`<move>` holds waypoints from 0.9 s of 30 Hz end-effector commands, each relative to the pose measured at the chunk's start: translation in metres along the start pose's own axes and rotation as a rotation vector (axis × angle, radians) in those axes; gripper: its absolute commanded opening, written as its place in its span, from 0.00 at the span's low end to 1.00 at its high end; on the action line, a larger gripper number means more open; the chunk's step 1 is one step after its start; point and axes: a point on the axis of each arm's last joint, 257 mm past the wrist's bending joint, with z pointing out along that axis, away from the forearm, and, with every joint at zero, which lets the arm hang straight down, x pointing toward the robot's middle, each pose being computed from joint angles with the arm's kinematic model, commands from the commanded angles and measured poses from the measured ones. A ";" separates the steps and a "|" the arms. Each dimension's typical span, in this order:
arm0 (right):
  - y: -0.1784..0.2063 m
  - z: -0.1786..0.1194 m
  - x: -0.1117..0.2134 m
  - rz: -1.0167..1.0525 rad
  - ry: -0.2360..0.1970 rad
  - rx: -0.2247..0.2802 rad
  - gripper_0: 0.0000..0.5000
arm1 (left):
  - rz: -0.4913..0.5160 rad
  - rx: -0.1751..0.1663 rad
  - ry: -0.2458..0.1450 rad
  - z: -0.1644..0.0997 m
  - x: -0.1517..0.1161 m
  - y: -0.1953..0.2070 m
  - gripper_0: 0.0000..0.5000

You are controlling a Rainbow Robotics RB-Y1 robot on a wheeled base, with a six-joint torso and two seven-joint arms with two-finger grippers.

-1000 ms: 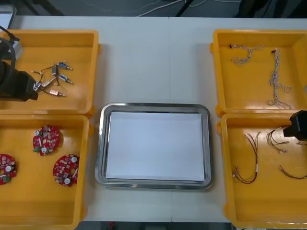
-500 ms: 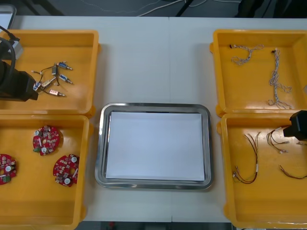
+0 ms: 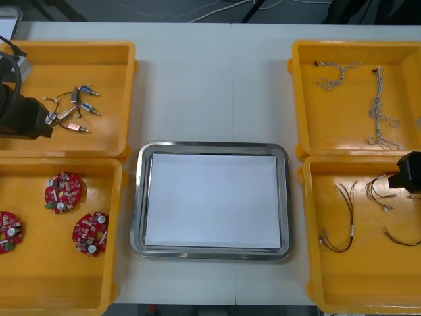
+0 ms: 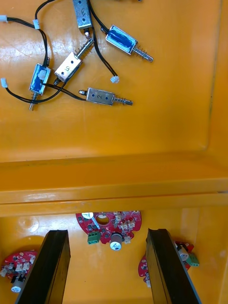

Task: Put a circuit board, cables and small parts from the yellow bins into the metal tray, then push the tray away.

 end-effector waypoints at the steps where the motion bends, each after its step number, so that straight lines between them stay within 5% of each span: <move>1: -0.005 -0.003 -0.003 0.002 -0.024 -0.001 1.00 | 0.053 -0.039 -0.029 -0.016 -0.004 0.017 0.94; 27: -0.005 -0.003 -0.003 0.002 -0.024 -0.001 1.00 | 0.053 -0.039 -0.029 -0.016 -0.004 0.017 0.94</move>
